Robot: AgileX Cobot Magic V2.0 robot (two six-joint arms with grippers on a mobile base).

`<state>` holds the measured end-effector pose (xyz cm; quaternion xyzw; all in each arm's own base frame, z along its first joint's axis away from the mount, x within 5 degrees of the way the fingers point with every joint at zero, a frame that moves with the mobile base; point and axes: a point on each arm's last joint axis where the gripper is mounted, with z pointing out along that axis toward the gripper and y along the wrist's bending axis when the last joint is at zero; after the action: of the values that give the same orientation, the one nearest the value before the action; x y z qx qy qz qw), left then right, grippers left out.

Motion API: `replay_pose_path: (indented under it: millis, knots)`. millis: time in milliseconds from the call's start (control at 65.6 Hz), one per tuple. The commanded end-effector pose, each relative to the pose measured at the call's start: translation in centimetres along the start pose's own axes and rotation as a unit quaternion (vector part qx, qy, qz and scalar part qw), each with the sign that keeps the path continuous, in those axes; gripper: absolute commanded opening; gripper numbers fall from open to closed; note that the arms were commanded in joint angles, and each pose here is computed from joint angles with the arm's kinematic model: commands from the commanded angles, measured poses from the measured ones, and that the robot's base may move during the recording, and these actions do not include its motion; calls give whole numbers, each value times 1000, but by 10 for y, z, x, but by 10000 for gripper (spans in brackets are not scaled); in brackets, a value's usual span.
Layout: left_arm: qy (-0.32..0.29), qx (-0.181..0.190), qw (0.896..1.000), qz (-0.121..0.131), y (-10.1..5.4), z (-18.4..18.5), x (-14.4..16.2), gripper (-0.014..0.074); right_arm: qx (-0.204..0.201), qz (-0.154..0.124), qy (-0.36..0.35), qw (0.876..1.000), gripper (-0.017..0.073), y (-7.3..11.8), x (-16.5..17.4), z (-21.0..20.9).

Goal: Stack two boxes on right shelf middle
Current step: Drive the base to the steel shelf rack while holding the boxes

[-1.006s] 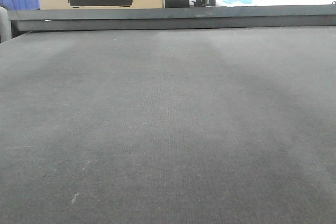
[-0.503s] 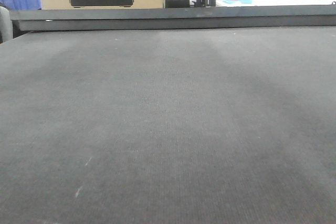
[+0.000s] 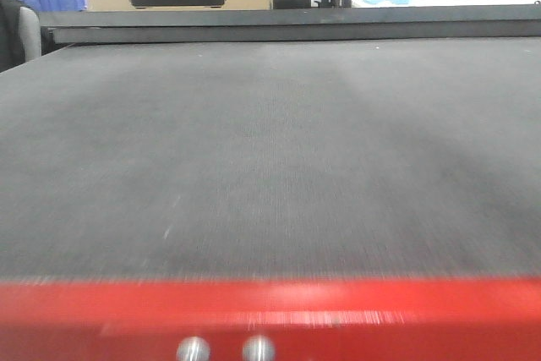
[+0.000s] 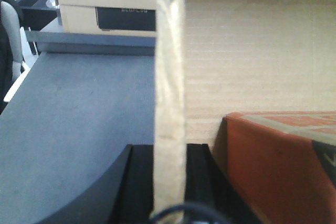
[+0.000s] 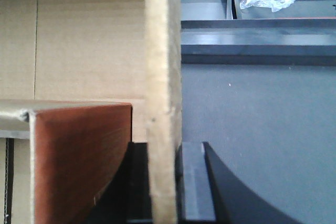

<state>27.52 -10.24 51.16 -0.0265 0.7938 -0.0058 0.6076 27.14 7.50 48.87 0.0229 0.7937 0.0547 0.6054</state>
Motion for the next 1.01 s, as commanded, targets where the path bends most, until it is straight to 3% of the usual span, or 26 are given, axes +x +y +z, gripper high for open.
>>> replay_pose_path:
  millis: [0,990]
  knots:
    - [-25,-16,999,13,6,-3,-8,-111,8,-10,-36,999,-151,-5,-12,-8]
    - [-24,-15,1000,15,4,0,-7,-111,8,-10,-36,999,-151,-5,-12,-8]
